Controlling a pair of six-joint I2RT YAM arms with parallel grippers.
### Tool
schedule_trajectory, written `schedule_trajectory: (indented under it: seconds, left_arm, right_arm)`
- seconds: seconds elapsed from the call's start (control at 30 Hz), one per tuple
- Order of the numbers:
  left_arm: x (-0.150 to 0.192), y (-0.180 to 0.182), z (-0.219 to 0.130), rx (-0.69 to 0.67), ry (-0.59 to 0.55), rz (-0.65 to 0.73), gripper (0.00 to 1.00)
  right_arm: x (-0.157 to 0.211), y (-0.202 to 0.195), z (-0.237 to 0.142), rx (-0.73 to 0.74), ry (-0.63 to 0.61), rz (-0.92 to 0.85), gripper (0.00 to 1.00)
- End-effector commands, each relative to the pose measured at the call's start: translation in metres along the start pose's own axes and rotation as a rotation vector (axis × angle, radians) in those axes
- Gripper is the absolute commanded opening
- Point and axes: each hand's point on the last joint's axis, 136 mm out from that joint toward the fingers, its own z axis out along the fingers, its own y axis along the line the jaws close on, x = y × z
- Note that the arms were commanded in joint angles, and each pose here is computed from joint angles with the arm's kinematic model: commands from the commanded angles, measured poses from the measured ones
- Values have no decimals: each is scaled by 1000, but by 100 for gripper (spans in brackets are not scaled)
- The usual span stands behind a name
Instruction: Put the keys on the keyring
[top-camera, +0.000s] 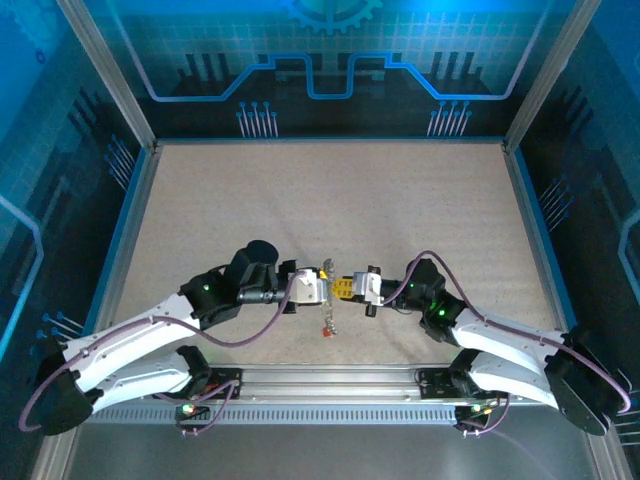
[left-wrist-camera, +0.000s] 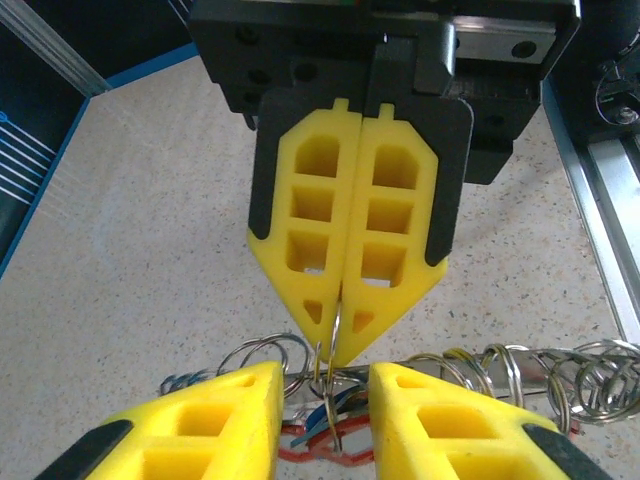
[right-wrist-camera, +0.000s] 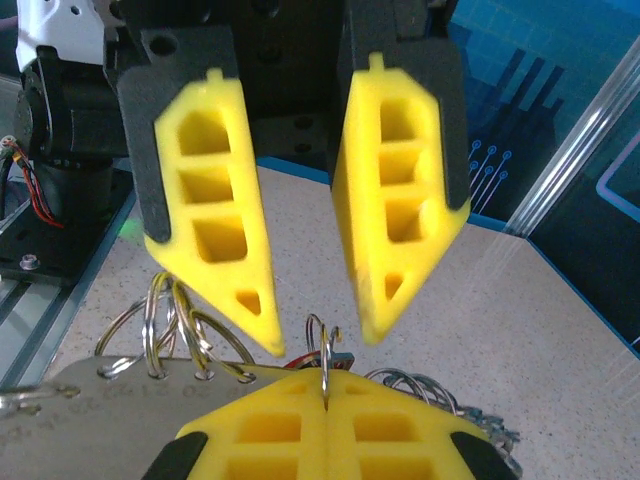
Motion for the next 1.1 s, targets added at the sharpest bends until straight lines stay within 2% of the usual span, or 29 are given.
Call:
schedule_trajectory:
  seconds: [0.0,0.13,0.17,0.23,0.27,0.33,0.43,0.67,0.8,0.87,1.0,1.07]
  left_arm:
    - [-4,-2,3,27,-22,1,26]
    - [-1,-1,5,24,-8,3,20]
    - [-1,-1,5,22,-7,4,17]
    - [0,0,5,20,-3,6,3]
    - [0,0,4,21,4,9,0]
    - [2,1,3,19,28,18,0]
    - [6,3,0,26,86,41,0]
    - [8,10,-7,30,215,123,0]
    - [4,13,-8,31,239,131,0]
    - [2,14,-9,29,236,129,0]
    - [0,14,-9,32,238,133,0]
    - [1,13,-9,40,249,135,0]
  right_arm:
    - [-27,-3,2,5,-93,-61,0]
    - [-32,-2,1,-6,-111,-72,0]
    - [-32,-1,1,-10,-113,-73,0]
    - [-31,0,2,-21,-109,-72,0]
    - [-30,1,3,-25,-101,-71,0]
    - [-25,1,4,-32,-74,-71,0]
    - [-17,1,5,-34,-22,-72,15]
    - [-7,-1,5,-33,65,-75,22]
    - [-1,-6,6,-5,97,-66,32]
    - [0,-7,7,0,103,-61,32]
    - [0,-6,8,-5,100,-50,23]
    - [-2,-6,9,-6,92,-51,23]
